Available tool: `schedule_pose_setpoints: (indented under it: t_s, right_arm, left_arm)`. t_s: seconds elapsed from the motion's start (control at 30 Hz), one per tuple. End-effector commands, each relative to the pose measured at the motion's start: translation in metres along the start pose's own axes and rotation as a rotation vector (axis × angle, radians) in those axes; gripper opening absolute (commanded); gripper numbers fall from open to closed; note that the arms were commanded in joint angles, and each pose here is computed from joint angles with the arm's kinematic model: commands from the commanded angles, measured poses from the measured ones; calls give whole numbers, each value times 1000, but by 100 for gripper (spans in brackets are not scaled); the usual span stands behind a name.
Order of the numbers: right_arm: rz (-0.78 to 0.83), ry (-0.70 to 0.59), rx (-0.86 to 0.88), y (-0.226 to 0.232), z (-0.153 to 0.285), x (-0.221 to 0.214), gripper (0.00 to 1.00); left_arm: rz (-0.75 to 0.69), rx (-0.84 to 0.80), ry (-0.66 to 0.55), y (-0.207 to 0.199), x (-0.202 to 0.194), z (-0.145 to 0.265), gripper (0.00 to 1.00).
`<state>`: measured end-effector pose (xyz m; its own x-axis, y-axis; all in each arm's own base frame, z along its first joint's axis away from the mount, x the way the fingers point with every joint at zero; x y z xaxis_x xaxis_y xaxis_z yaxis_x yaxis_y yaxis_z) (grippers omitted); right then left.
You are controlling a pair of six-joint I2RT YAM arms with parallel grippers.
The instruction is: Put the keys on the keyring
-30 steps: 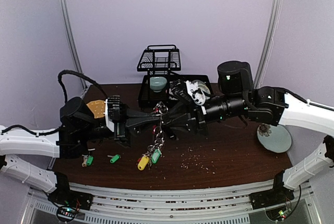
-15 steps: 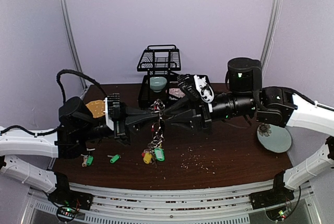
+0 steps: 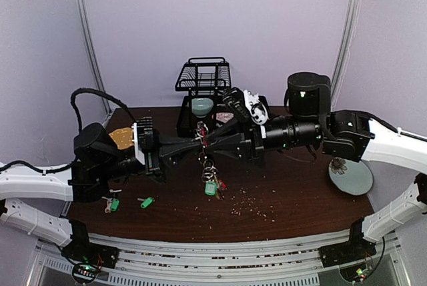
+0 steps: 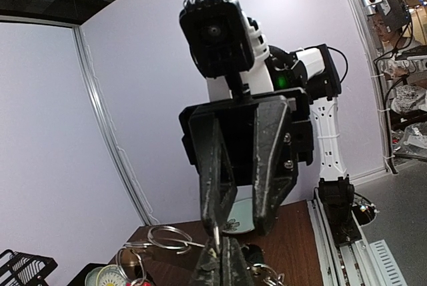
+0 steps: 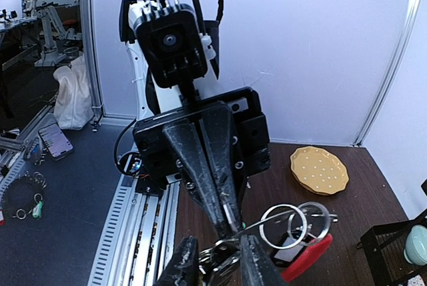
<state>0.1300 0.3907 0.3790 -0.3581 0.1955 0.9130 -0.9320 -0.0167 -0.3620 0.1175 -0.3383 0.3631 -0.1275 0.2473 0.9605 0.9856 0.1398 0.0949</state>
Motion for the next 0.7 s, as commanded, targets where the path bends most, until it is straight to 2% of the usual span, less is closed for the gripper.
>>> schedule_pose_setpoints:
  t_s: [0.0, 0.3, 0.4, 0.5, 0.67]
  right_arm:
    - [-9, -55, -43, -14, 1, 11, 25]
    - [-10, -34, 7, -7, -8, 3, 26]
    - [-13, -20, 7, -6, -8, -1, 19]
    - [-16, -24, 19, -5, -8, 0, 1]
    - [16, 7, -5, -8, 2, 3, 0]
  left_arm:
    - [-37, -27, -55, -6, 16, 1, 0]
    - [-40, -28, -55, -6, 17, 1, 0]
    - [-41, -29, -53, -6, 16, 0, 0]
    - [-43, -30, -55, -6, 16, 0, 0]
    - [-22, -6, -28, -3, 12, 2, 0]
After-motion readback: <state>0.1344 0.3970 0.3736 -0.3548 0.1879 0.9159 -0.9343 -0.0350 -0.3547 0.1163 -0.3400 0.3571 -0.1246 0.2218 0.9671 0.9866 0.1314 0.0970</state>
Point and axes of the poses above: each gripper's point midway between its finger pads, its own z axis back along the fingers, its own y axis along the line the jaws close on, x = y × z, the point moved 2 cm from there along z, back along the fingers, and after that the axes turned 14 degrees about z, right-handed, at the moved point
